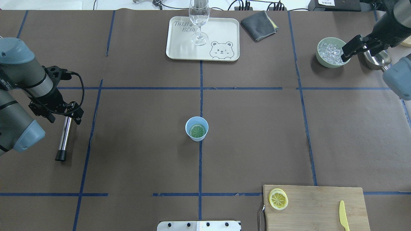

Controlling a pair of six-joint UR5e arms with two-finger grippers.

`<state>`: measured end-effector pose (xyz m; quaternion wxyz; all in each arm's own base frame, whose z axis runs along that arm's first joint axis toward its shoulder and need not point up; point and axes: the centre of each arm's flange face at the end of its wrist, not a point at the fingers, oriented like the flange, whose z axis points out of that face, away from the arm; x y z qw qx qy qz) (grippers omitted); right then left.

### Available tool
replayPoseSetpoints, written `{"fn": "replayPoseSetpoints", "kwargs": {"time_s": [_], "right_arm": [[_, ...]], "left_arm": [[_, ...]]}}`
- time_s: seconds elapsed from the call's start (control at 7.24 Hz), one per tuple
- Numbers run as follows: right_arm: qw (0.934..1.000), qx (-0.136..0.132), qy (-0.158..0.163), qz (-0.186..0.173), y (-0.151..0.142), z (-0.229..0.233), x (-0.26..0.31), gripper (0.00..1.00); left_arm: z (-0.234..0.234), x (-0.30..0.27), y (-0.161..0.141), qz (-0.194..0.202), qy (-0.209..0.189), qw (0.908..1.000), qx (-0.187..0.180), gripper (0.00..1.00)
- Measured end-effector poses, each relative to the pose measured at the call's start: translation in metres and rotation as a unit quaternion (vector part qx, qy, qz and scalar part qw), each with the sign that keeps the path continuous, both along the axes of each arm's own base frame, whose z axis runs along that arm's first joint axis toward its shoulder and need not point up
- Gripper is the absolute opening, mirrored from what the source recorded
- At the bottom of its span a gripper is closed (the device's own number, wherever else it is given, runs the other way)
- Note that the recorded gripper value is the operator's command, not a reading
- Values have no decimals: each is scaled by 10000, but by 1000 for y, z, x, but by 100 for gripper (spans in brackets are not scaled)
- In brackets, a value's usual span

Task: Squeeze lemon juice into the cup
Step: 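Grasp the metal rod with the left gripper while the right arm parks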

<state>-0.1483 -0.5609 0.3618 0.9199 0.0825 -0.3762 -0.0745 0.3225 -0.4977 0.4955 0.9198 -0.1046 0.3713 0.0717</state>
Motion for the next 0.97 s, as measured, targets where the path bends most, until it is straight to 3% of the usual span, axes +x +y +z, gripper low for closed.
{"fn": "replayPoseSetpoints", "kwargs": {"time_s": [0.83,0.97], "right_arm": [[10000,77,-35,9,-2,-6,5,100],[10000,83,-38,9,-3,-6,5,100]], "left_arm": [[30,13,-10,64,-21,10000,-11,100],[32,13,-11,61,-10,10000,3,94]]}}
